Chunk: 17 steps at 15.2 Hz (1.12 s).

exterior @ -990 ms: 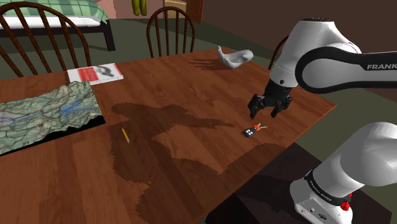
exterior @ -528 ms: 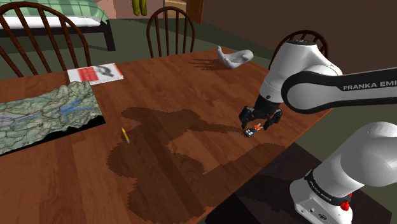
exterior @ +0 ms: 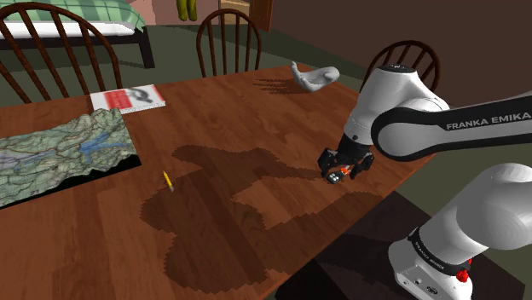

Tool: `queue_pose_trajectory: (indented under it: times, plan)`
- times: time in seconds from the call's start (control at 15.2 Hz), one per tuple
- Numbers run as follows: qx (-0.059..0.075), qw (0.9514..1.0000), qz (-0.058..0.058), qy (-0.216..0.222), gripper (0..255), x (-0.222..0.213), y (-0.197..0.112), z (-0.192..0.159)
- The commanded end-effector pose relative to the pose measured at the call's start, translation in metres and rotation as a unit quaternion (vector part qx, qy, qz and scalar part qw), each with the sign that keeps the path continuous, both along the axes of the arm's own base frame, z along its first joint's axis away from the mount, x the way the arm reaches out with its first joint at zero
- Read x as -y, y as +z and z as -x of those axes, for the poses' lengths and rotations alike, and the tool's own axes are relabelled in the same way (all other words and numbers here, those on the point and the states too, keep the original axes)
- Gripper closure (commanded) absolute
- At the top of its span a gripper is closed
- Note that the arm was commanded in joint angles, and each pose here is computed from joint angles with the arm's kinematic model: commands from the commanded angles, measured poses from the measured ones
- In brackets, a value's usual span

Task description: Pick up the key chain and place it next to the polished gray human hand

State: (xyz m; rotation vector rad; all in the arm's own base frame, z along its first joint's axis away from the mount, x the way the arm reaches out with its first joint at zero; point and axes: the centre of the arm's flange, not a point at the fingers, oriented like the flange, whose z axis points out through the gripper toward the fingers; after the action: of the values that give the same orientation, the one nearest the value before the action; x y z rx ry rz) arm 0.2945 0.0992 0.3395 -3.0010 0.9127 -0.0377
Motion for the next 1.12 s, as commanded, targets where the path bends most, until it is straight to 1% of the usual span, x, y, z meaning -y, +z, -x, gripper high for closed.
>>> queue_pose_trajectory:
  times: [0.0,0.13,0.2,0.79,1.06]
  plan:
    - [0.000,1.0000,0.000,0.000,0,0.000,0.000,0.000]
    - [0.000,1.0000,0.000,0.000,0,0.000,0.000,0.000]
    - [0.000,1.0000,0.000,0.000,255,0.000,0.000,0.000]
    - [0.000,1.0000,0.000,0.000,255,0.000,0.000,0.000]
    - [0.000,1.0000,0.000,0.000,255,0.000,0.021,0.000]
